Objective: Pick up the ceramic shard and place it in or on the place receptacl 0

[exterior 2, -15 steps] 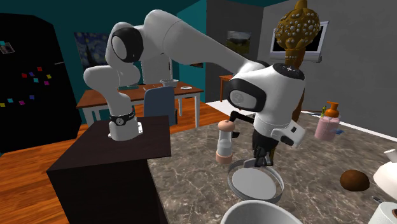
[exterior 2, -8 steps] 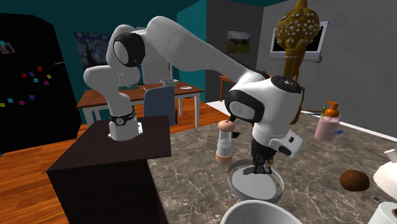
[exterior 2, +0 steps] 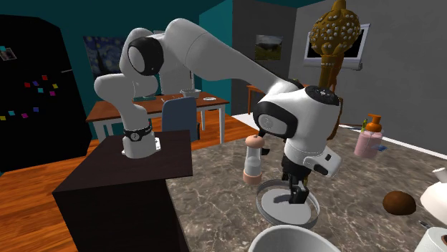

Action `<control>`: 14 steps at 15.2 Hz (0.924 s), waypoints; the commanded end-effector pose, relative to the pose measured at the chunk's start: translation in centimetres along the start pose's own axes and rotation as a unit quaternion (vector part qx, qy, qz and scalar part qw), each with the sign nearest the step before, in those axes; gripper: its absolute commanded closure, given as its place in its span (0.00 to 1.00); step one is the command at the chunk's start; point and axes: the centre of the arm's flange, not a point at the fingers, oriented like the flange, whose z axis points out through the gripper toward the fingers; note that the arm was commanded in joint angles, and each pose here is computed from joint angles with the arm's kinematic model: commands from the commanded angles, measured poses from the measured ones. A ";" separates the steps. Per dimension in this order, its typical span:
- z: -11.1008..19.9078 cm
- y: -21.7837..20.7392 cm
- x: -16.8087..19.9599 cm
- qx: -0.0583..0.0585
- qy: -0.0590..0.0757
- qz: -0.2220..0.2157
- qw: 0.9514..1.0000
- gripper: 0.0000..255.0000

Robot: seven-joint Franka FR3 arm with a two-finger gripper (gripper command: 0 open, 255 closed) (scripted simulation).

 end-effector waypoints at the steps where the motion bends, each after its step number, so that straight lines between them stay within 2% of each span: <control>1: 0.0 0.0 0.0 0.000 0.000 0.000 1.000 0.00; 3: 0.0 0.0 0.0 0.000 0.000 0.000 1.000 0.00; 7: -5.0 0.0 0.0 0.000 0.000 0.000 1.000 0.00; 14: -5.0 0.0 0.0 0.000 0.000 0.000 1.000 0.00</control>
